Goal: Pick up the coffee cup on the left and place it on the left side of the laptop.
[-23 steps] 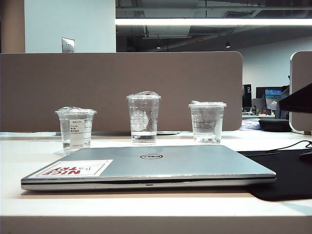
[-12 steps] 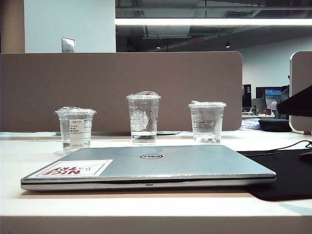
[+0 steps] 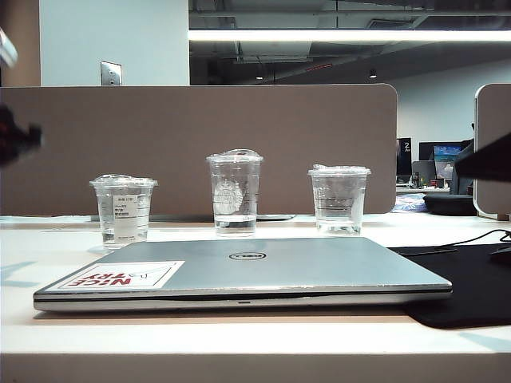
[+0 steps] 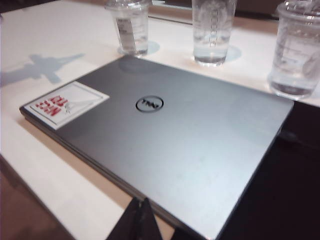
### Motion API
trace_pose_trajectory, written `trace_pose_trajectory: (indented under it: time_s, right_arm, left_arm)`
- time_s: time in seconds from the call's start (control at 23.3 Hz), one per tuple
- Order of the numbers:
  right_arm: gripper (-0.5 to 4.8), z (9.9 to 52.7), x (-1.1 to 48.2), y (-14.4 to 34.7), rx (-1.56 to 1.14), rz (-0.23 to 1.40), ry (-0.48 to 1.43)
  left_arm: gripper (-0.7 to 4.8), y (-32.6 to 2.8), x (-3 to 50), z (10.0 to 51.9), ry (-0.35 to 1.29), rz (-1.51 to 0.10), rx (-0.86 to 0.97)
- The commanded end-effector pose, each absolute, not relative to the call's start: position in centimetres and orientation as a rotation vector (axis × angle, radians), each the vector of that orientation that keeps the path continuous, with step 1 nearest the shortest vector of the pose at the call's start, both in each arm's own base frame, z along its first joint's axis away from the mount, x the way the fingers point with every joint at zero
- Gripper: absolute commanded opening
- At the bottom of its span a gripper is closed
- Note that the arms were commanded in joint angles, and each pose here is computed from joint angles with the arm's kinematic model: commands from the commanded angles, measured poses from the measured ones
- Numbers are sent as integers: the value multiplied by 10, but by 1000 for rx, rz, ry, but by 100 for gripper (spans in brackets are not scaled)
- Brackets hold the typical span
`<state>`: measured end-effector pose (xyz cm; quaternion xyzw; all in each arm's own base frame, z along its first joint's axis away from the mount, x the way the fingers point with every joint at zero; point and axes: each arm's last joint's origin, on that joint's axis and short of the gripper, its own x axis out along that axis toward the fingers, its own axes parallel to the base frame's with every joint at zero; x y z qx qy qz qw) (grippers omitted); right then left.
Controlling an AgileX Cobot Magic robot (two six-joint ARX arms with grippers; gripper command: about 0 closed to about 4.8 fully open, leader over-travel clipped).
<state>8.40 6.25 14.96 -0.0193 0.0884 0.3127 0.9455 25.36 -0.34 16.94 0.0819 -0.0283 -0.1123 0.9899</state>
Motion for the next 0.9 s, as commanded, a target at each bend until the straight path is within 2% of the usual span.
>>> trace_pose_trajectory:
  time_s: [0.04, 0.3, 0.47, 0.6, 0.9]
  right_arm:
    - [-4, 152, 83, 62, -22, 637, 140]
    - [-4, 159, 80, 60, 2, 639, 66]
    - [-4, 160, 79, 59, 7, 639, 52]
    - [-4, 160, 79, 59, 7, 639, 52]
    - [-4, 159, 80, 60, 3, 640, 65]
  left_arm:
    - [-5, -7, 271, 153, -98, -368, 164]
    - [-5, 2, 285, 119, -3, -453, 155]
    - [-5, 13, 296, 111, 9, -487, 144]
    - [-5, 21, 309, 106, 9, -570, 96]
    - [-5, 21, 324, 83, 47, -650, 73]
